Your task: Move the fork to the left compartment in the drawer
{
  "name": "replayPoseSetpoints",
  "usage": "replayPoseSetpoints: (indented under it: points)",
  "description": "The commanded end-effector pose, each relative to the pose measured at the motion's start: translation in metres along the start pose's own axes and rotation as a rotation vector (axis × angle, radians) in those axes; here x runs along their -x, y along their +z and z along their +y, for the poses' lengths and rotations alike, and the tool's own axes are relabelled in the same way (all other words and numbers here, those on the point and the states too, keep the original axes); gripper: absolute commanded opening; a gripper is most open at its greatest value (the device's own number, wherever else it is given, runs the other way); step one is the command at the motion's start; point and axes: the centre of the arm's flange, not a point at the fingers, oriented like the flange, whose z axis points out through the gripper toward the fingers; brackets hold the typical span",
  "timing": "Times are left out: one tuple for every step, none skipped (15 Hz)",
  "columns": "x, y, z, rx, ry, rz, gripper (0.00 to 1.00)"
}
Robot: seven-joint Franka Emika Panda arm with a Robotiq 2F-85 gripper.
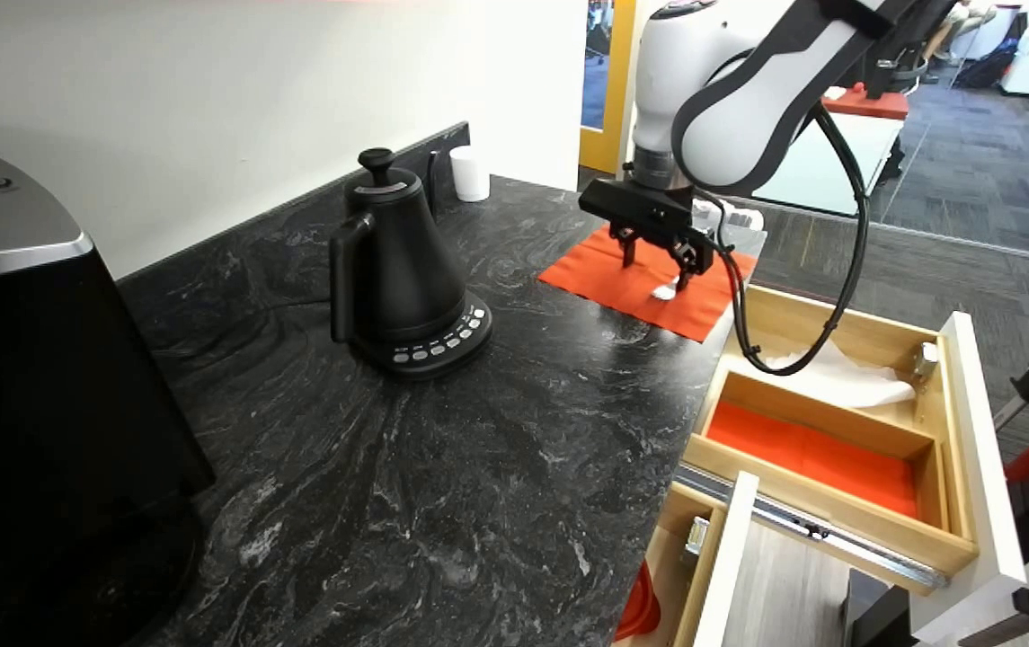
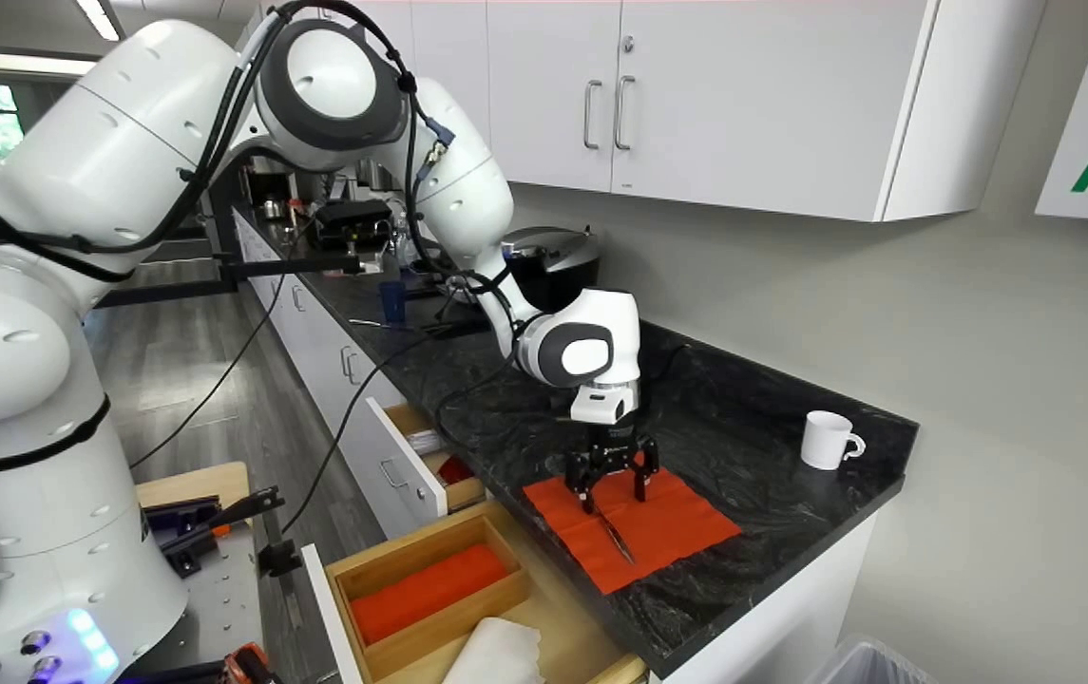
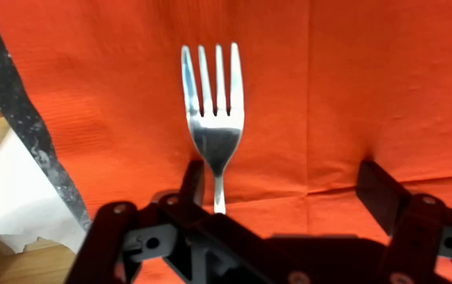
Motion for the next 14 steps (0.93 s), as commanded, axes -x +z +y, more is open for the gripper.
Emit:
replayPoseSetpoints:
  points:
    - [-0.010,-0.010,0.018,0.036,0.058,0.012,1.00]
    - [-0.010,-0.009,0.019,0.035,0.065,0.016,1.00]
    - [-0.011,-0.010,0.020,0.030,0.067,0.020,1.00]
    - [-0.011,-0.011,0.020,0.026,0.070,0.024,1.00]
    - [-0.011,-0.014,0.020,0.010,0.066,0.019,1.00]
    - [-0.010,-0.019,0.021,-0.001,0.062,0.019,1.00]
    - [-0.009,-0.027,0.023,-0.020,0.055,0.023,1.00]
    - [-0.008,-0.034,0.023,-0.032,0.049,0.027,1.00]
    - [-0.007,-0.038,0.023,-0.042,0.046,0.033,1.00]
    - [-0.007,-0.041,0.020,-0.042,0.047,0.039,1.00]
    - [-0.007,-0.042,0.019,-0.035,0.049,0.042,1.00]
    - [-0.006,-0.043,0.018,-0.033,0.052,0.046,1.00]
    - [-0.006,-0.044,0.018,-0.024,0.057,0.045,1.00]
    - [-0.007,-0.042,0.018,-0.009,0.068,0.049,1.00]
